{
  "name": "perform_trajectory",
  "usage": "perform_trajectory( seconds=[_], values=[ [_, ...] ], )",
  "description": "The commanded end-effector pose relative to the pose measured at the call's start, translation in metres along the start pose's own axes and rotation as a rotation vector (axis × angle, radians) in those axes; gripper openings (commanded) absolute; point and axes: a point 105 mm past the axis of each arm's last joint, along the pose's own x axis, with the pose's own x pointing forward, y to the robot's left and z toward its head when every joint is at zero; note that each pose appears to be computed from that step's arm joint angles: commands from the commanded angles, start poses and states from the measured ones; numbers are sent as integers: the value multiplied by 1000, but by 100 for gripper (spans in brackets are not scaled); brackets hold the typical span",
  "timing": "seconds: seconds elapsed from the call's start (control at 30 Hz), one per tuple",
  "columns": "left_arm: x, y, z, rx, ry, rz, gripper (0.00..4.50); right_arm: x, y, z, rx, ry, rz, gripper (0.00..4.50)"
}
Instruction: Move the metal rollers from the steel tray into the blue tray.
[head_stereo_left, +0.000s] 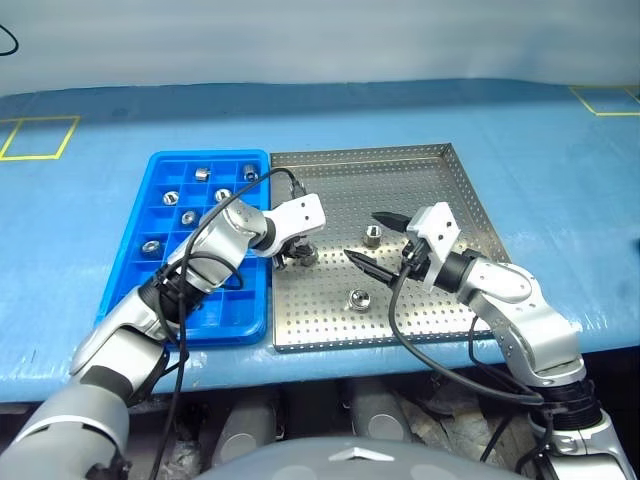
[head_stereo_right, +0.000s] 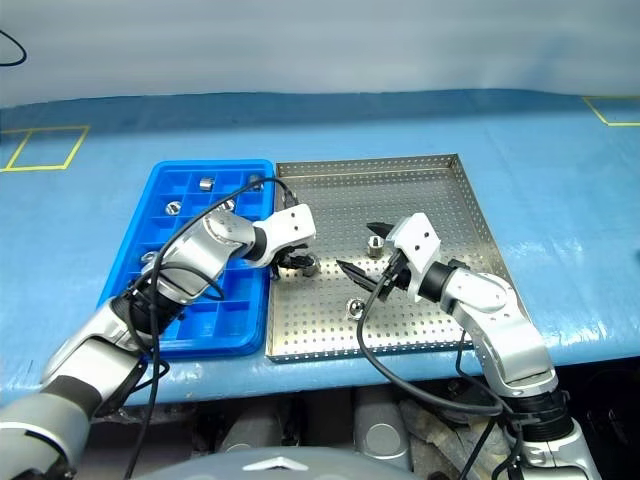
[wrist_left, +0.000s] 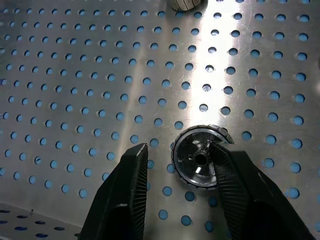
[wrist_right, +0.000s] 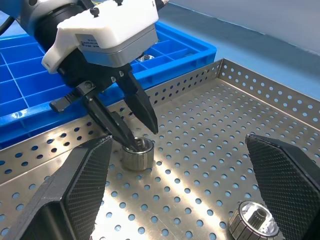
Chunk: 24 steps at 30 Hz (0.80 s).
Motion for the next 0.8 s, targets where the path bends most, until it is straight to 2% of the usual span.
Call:
perform_trajectory(
  seconds=[0.03, 0.1, 0.53, 0.57, 0.8],
  values=[
    [-9, 5, 13, 0, -63, 37, 67, 0, 0, 15, -50, -49, 6, 450],
    [-12, 7, 14, 3, -71, 52, 4, 0, 0, 15, -50, -49, 7, 450],
    [-23, 13, 20, -3, -127, 86, 4, 2, -1, 15, -54, -50, 15, 450],
    [-24, 14, 20, -5, -128, 98, 61, 2, -1, 15, -55, -50, 16, 450],
    [-47, 24, 17, -40, -156, 165, 61, 1, -1, 14, -56, -48, 19, 450]
  ],
)
